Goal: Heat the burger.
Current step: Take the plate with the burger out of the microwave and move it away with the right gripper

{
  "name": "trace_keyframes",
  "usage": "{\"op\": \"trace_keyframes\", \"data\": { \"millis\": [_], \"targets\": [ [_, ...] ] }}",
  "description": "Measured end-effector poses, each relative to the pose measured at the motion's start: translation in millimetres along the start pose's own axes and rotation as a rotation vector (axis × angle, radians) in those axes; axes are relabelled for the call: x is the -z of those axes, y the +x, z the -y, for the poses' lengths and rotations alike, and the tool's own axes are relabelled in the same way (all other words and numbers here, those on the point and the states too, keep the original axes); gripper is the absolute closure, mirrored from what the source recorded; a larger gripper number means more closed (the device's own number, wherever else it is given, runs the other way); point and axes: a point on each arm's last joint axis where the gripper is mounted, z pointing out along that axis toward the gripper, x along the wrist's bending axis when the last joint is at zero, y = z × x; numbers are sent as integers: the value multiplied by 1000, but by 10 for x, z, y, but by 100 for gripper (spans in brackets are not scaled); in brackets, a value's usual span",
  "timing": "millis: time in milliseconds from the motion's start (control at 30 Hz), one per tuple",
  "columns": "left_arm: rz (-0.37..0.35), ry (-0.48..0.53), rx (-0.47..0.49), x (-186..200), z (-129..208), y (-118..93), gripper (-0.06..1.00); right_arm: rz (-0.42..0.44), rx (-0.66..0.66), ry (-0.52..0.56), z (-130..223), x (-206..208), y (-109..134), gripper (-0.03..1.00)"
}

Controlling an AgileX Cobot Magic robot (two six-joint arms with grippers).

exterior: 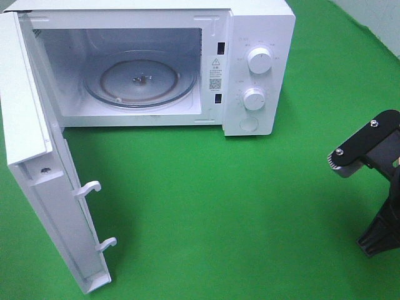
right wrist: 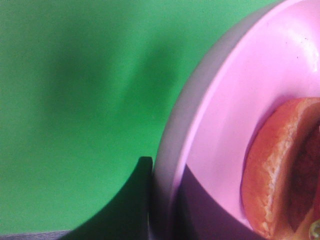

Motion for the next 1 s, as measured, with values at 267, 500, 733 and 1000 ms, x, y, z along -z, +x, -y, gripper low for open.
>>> {"op": "trace_keyframes", "data": {
  "millis": [267,500,733,1000],
  "targets": [
    [0,0,0,0,0,0,-3,33,-99,61,-74,-210,220,91],
    [0,0,0,0,0,0,-3,-20,-159,96,-169,-475,356,91],
    [0,0,0,0,0,0,-3,-15,-171,135,-262,-638,397,91],
    [0,0,0,0,0,0,-3,-13,-175,162,-443,-801,480,90]
  ]
}}
